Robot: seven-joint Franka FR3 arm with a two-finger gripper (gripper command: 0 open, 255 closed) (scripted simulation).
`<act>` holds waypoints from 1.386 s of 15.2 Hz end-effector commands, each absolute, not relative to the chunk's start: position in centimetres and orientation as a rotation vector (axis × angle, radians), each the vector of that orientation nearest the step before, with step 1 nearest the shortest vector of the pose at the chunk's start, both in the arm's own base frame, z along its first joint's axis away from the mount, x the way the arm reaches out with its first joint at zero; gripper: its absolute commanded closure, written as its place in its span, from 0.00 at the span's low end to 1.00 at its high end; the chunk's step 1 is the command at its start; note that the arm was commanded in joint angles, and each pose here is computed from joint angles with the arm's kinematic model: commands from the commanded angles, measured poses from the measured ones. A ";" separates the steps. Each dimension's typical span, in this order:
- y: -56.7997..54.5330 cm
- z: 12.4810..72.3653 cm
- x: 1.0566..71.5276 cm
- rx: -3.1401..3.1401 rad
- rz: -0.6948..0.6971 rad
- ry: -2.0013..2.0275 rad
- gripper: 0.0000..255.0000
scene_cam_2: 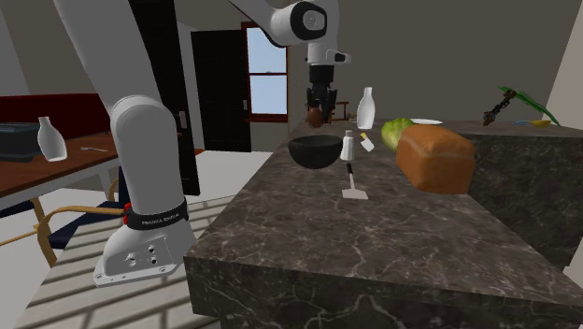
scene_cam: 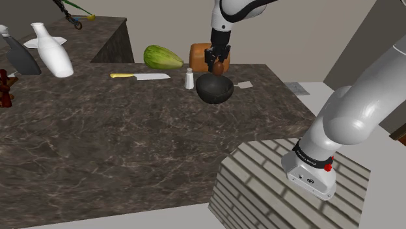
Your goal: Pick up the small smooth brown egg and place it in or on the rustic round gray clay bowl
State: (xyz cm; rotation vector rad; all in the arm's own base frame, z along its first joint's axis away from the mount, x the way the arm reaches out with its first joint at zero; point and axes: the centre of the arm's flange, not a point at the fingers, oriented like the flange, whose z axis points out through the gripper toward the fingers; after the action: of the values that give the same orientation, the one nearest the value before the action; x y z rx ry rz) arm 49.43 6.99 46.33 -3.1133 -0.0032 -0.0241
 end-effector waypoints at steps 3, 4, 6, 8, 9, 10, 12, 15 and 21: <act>7.0 44.2 49.5 -3.113 -0.025 -0.003 1.00; 7.0 43.7 49.5 -3.113 -0.025 -0.003 1.00; 7.0 42.8 49.5 -3.113 -0.025 -0.003 1.00; 7.0 42.8 49.5 -3.113 -0.025 -0.003 1.00; 7.0 42.8 49.5 -3.113 -0.025 -0.003 1.00; 7.0 42.8 49.5 -3.113 -0.025 -0.003 1.00; 7.0 42.8 49.5 -3.113 -0.025 -0.003 1.00; 7.0 42.8 49.5 -3.113 -0.025 -0.003 0.00; 6.9 45.5 49.4 -3.113 -0.025 -0.003 0.00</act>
State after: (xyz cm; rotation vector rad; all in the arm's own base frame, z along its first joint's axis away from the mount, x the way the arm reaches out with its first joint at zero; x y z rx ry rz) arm 49.50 7.05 44.56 -3.1131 -0.0034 -0.0272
